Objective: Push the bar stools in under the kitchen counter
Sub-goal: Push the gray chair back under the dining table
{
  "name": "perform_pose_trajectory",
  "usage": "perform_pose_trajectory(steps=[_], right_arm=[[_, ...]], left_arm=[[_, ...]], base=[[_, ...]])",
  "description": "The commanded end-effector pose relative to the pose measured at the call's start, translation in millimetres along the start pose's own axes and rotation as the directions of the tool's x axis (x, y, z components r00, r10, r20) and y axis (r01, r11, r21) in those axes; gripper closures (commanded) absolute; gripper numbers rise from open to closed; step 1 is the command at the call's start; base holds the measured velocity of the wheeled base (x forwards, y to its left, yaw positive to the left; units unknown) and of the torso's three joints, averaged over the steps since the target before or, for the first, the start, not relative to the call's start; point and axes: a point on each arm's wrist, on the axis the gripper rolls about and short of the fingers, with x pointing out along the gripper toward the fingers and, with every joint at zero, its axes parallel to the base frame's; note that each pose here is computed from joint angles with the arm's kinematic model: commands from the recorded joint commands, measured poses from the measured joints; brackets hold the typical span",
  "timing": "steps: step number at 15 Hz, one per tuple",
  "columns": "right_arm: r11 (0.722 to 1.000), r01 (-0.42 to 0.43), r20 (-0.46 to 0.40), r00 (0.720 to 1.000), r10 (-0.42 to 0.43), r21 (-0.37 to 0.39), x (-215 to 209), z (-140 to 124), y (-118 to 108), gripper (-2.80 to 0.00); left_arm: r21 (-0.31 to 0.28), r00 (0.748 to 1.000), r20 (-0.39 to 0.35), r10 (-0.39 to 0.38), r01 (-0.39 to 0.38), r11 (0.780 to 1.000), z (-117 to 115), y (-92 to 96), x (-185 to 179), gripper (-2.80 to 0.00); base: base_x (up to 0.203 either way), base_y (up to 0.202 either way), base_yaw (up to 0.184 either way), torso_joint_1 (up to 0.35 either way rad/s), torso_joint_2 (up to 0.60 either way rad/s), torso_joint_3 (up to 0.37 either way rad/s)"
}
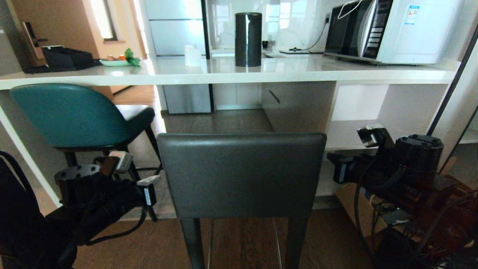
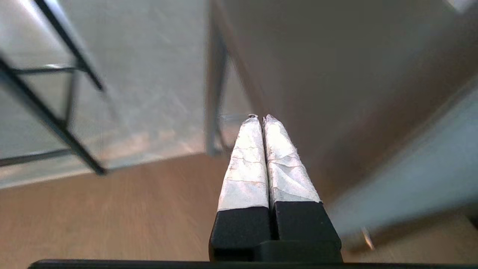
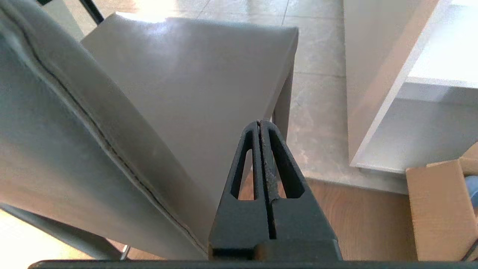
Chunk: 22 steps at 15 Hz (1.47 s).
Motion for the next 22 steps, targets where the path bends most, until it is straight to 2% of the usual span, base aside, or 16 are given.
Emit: perform_pose_trajectory(steps=[1,4,10,16,22], right_arm=[[1.0,-0.024,-0.011,1.0,0.024,-0.004,3.7,-4.3,7.5,0.0],[0.998,-0.061,-0.009,0.998,0.061,-0.012,9.0,-9.1,19.4,0.0],[0.999,-0.035,0.007,0.999,0.035,-0.012,24.4,-14.0,20.3,0.0],[0.999,-0.034,0.009,0.999,0.034,-0.012,29.7,-15.6,20.3,0.0],[1.0,-0.024,0.026,0.999,0.024,-0.014,31.1,-11.7,22.3,0.0]], left_arm=[[-0.001,1.0,-0.023,-0.013,0.013,1.0,-7.4,0.4,8.8,0.0],[0.008,1.0,0.006,-0.017,0.017,1.0,-2.6,-0.7,22.8,0.0],[0.015,0.998,0.063,0.001,-0.002,1.0,6.6,3.9,46.8,0.0],[0.027,0.997,0.077,-0.027,0.025,0.999,13.6,-11.0,29.7,0.0],[0.034,0.995,0.091,-0.043,0.04,0.999,18.0,-16.9,24.4,0.0]], base=[[0.0,0.0,0.0,0.0,0.0,0.0],[0.0,0.0,0.0,0.0,0.0,0.0],[0.0,0.0,0.0,0.0,0.0,0.0],[0.0,0.0,0.0,0.0,0.0,0.0],[0.0,0.0,0.0,0.0,0.0,0.0]])
